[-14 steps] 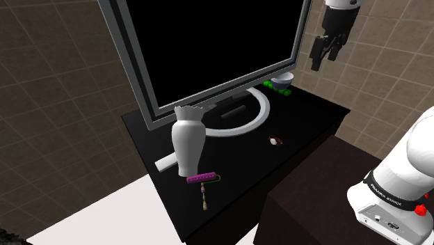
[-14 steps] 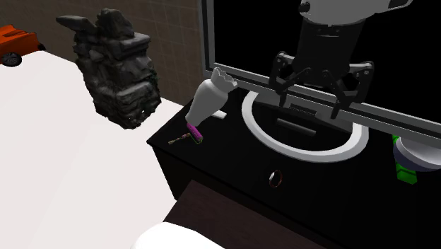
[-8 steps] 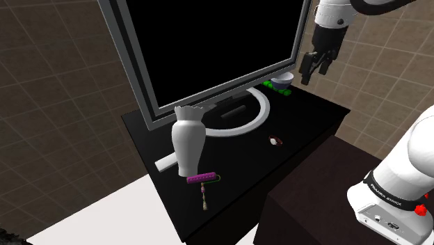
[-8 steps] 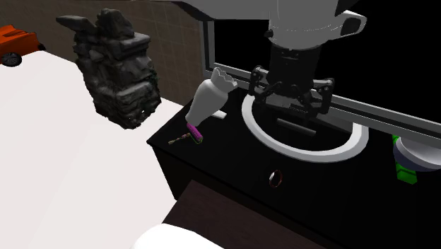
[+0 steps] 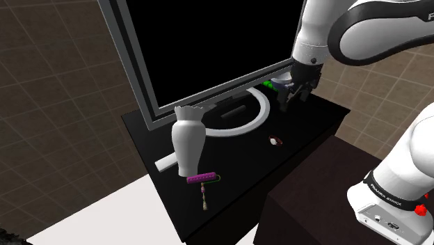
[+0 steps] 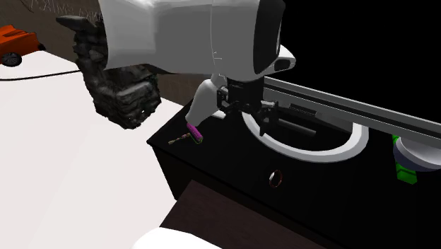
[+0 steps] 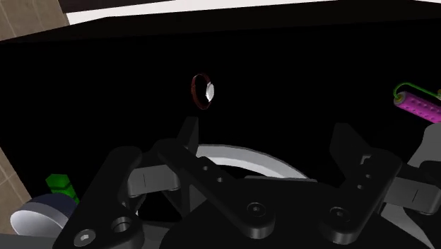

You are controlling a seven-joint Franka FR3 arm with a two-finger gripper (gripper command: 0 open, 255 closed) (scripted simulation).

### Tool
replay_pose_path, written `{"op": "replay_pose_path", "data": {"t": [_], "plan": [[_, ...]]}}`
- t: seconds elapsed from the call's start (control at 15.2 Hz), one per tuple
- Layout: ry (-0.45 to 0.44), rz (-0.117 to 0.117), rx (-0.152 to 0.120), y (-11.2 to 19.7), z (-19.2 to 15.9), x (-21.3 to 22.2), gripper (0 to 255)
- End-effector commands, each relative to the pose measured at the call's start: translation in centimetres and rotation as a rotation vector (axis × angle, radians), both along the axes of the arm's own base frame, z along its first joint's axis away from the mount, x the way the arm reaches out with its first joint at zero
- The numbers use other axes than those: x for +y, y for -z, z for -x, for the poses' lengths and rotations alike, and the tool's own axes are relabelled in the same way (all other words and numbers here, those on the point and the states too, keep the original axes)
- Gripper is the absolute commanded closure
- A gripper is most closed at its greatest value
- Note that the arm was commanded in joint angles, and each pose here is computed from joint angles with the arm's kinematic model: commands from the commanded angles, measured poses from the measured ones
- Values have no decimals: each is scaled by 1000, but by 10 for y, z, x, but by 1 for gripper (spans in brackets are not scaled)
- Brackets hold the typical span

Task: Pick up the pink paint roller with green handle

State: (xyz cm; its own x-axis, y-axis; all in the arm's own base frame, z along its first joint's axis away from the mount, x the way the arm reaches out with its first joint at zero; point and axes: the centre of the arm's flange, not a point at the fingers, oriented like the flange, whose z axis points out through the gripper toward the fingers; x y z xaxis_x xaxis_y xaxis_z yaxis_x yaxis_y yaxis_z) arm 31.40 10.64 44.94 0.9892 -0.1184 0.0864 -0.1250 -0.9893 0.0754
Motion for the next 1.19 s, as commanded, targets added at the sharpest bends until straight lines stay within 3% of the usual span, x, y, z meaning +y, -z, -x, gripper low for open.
{"op": "replay_pose_path", "data": {"t": [0.0,1.12], "plan": [[16,-5,-12,18,0,18,0],[134,-36,-101,164,-23,183,0]]}}
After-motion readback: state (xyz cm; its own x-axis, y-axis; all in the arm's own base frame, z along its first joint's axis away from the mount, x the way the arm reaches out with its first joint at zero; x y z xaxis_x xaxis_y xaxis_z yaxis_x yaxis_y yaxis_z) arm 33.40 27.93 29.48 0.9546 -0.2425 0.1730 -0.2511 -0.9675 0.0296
